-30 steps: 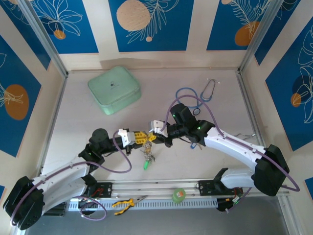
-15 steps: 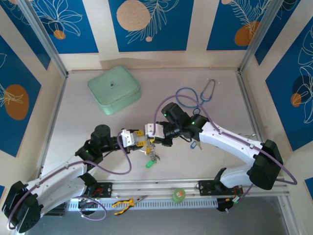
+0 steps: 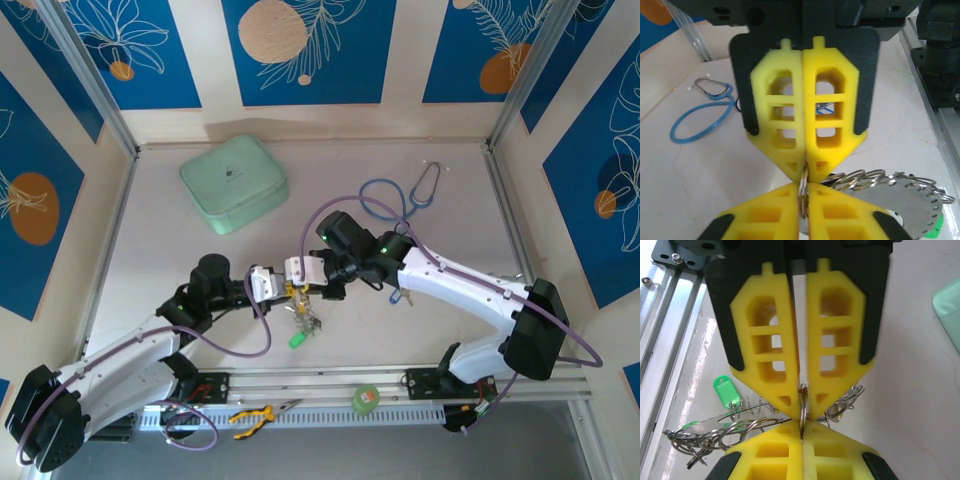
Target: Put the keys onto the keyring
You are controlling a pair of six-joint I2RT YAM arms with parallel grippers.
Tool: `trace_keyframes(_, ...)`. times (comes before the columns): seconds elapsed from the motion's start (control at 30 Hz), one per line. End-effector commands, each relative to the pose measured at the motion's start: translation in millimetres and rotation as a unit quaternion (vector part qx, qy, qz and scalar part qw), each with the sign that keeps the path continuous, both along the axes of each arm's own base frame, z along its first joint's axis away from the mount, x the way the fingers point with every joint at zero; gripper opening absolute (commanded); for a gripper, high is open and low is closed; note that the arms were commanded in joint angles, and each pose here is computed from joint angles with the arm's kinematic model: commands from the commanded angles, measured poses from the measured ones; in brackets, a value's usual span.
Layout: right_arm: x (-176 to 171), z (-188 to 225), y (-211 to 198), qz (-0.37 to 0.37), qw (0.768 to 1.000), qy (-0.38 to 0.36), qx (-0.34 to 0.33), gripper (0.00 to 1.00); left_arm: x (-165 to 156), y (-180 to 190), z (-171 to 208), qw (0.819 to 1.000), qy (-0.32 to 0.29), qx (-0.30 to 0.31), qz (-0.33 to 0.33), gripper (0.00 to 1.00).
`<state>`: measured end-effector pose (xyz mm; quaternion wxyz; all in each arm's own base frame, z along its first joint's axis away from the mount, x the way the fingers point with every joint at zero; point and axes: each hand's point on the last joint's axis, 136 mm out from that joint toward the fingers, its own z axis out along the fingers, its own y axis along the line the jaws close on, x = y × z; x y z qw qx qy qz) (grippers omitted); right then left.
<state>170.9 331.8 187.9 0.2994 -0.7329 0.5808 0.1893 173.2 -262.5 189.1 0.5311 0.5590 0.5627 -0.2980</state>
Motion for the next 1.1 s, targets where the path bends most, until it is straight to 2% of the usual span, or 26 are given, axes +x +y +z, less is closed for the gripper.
trace_keyframes(0.0,-7,19,13,0.023,0.999,-0.003,0.033,0.0,-3,-6,20,0.999,-0.02,-0.02,-0.016,0.02)
trace_keyframes(0.13,0,28,4,-0.004,0.996,0.017,0.087,0.22,-6,-5,23,0.999,-0.019,-0.035,-0.017,0.0)
trace_keyframes(0.23,2,35,-9,-0.018,0.989,0.054,0.139,0.28,-10,-5,28,0.998,-0.016,-0.06,-0.022,0.0)
trace_keyframes(0.53,-12,33,-13,-0.001,0.98,0.112,0.167,0.3,-14,-7,43,0.99,-0.002,-0.134,-0.032,0.0)
trace_keyframes(1.07,-9,30,-6,0.004,0.978,0.117,0.173,0.24,-17,-10,44,0.989,0.006,-0.144,-0.046,0.0)
